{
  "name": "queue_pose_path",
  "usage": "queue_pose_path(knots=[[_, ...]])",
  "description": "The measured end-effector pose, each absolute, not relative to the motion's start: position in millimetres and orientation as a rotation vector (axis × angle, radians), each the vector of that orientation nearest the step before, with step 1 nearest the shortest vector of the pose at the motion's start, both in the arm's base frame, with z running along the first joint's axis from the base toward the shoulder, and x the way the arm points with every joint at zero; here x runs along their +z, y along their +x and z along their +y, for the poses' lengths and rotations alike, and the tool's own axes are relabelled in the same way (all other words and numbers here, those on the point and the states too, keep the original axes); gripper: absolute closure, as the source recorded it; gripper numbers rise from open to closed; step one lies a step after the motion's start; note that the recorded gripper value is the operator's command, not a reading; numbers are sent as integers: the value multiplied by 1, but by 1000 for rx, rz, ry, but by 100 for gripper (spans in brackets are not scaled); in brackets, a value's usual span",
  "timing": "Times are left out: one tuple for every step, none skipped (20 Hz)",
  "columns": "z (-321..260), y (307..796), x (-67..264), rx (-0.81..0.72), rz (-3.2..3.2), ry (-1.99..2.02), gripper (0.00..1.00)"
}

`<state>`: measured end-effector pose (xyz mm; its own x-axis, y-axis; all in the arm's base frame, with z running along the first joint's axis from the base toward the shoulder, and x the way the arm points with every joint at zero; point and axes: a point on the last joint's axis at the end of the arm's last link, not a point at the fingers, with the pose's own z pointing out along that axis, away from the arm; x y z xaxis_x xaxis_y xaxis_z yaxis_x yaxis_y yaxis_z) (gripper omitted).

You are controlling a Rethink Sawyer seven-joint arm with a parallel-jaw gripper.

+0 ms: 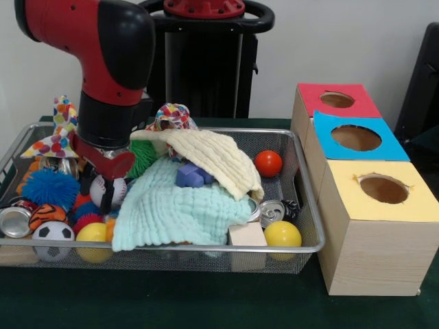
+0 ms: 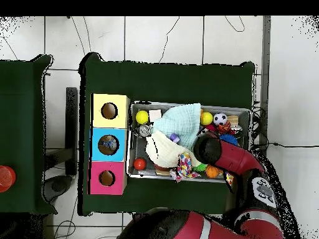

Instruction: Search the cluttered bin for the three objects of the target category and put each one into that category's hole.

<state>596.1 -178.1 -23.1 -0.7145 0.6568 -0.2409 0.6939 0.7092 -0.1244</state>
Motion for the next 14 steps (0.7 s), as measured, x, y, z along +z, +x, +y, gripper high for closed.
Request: queue_pose_path(knots=[[-178, 597, -24, -306, 2735, 1096, 0], [-179, 597, -24, -304, 2733, 1102, 0], [-179, 597, -25, -303, 2732, 1109, 0], [-180, 597, -25, -300, 2730, 1115, 0], [-180, 597, -25, -298, 2728, 1118, 0], [-182, 598, -25, -288, 2722, 1136, 0], [-182, 599, -25, -286, 2720, 1141, 0], [-182, 599, -25, -284, 2718, 1145, 0], [-182, 599, -25, -283, 2716, 1149, 0], [-182, 600, -25, -281, 2714, 1152, 0], [-181, 601, -24, -280, 2713, 1153, 0], [-178, 603, -23, -276, 2710, 1152, 0], [-177, 604, -23, -275, 2709, 1151, 0], [-176, 606, -22, -273, 2708, 1151, 0]])
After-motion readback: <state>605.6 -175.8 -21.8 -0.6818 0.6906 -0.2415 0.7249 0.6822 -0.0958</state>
